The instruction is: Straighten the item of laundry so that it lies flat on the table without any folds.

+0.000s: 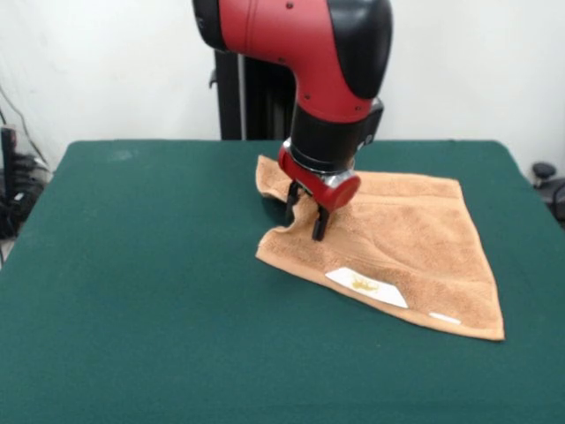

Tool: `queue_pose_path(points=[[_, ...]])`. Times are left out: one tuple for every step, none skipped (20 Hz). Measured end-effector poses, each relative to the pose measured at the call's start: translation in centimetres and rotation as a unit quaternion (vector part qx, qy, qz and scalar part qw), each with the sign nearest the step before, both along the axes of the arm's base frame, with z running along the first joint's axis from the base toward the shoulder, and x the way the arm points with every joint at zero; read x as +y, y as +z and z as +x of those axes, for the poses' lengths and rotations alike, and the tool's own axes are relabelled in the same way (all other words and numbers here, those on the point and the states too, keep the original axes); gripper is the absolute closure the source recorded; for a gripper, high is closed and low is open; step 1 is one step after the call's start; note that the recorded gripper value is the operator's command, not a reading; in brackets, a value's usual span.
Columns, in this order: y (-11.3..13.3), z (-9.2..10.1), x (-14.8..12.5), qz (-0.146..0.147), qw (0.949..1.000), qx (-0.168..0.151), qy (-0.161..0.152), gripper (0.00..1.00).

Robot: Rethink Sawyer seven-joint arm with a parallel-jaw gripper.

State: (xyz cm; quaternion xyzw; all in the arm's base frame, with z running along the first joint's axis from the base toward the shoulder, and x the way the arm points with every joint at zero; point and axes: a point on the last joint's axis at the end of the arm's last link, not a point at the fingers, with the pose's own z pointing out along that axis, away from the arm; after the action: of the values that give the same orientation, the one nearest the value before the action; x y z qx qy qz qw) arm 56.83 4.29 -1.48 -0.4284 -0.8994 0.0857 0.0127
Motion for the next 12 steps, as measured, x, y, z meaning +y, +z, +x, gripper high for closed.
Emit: queue_pose_path(points=[[0.03,0.02,0.00,0.000,1.0000,0.000,0.000,0.00],[0.08,0.04,0.00,0.000,1.0000,-0.001,0.000,1.00],[0.08,0.03,0.01,0.000,1.0000,-0.001,0.001,1.00],[0.07,0.02,0.02,0.000,1.0000,-0.001,0.001,1.00],[0.07,0.00,0.02,0.000,1.0000,0.000,0.002,1.00],[0.06,-0.04,0.03,-0.001,1.0000,0.000,0.004,1.00],[0.03,-0.09,0.01,-0.001,1.0000,0.000,0.006,1.00],[0.02,-0.11,-0.02,-0.002,1.0000,-0.001,0.007,1.00],[0.00,-0.05,-0.04,-0.003,0.9999,-0.004,0.010,1.00],[-0.03,0.07,-0.06,-0.005,0.9999,-0.010,0.012,1.00],[-0.06,0.19,-0.08,-0.006,0.9998,-0.015,0.014,1.00],[-0.09,0.36,-0.08,-0.007,0.9996,-0.022,0.016,1.00]])
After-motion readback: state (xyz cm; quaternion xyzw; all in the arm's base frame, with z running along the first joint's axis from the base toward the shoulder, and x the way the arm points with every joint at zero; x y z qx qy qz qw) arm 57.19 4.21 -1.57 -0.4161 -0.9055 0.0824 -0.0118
